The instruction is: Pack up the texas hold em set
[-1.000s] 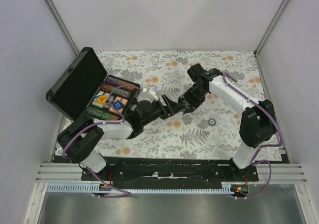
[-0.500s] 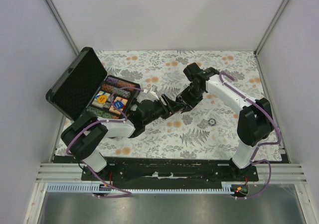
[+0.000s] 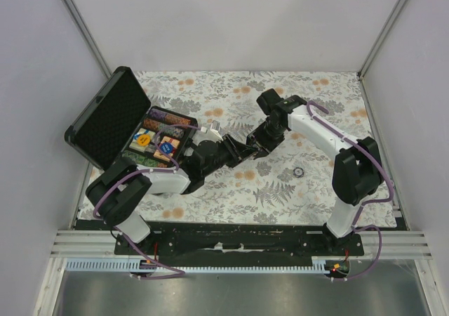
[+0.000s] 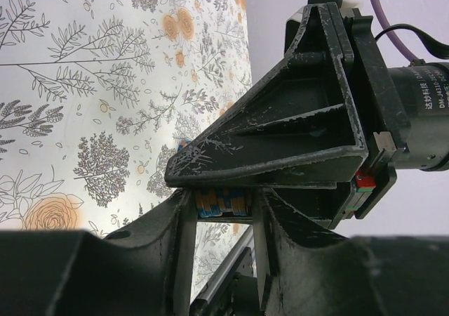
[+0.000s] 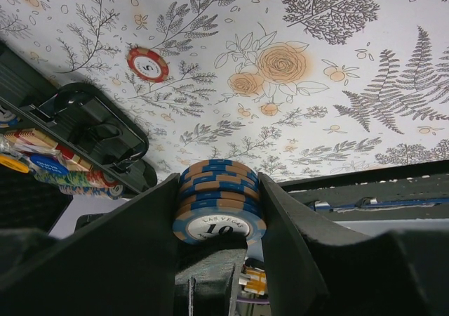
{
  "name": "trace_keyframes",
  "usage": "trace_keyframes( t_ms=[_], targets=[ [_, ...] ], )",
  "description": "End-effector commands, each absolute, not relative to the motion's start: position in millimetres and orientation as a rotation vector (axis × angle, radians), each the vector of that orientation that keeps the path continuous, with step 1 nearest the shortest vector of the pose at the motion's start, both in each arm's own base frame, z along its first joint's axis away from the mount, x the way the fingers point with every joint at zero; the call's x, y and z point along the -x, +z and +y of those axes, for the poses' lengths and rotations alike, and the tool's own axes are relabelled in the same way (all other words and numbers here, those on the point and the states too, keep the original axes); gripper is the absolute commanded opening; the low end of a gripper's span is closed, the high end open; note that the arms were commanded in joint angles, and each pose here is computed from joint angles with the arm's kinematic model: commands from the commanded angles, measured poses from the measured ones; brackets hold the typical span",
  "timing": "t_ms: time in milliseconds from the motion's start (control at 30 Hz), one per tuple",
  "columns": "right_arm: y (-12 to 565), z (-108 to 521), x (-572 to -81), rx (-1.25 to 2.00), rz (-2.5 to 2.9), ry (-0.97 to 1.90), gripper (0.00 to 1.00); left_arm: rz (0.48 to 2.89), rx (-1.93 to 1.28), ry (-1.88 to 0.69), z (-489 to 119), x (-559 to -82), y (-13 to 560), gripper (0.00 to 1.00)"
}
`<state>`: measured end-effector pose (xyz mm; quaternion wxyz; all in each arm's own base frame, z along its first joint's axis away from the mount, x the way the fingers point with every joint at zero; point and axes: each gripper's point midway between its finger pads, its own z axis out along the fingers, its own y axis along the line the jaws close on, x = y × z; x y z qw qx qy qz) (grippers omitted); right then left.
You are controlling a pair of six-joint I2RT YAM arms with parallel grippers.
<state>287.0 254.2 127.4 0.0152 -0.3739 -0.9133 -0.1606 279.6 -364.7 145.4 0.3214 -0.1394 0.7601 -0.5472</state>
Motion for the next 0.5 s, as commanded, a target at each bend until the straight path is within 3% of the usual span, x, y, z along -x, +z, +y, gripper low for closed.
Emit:
trace_keyframes(
  t_ms=[0, 133, 200, 300, 467],
  targets=[
    [134.6, 261.2, -286.7, 1.166, -2.839, -0.509, 0.0, 1.915, 0.363, -1.467, -369.5, -287.4, 174.2, 0.19],
    [134.8, 262.3, -286.2, 1.155, -2.848, -0.511, 0.0, 1.921, 0.351, -1.458, -369.5, -286.9, 173.5, 0.02],
    [133.6, 262.1, -286.0, 1.153, -2.848, -0.505, 0.01, 1.919, 0.345, -1.46, -369.4, -286.1, 174.4, 0.02],
    [133.3, 261.4, -286.3, 1.151, -2.853, -0.501, 0.17, 1.916, 0.338, -1.455, -368.4, -285.7, 175.1, 0.02],
    [134.3, 258.5, -289.0, 1.148, -2.881, -0.488, 0.55, 1.917, 0.336, -1.441, -365.0, -284.6, 175.1, 0.02]
  ],
)
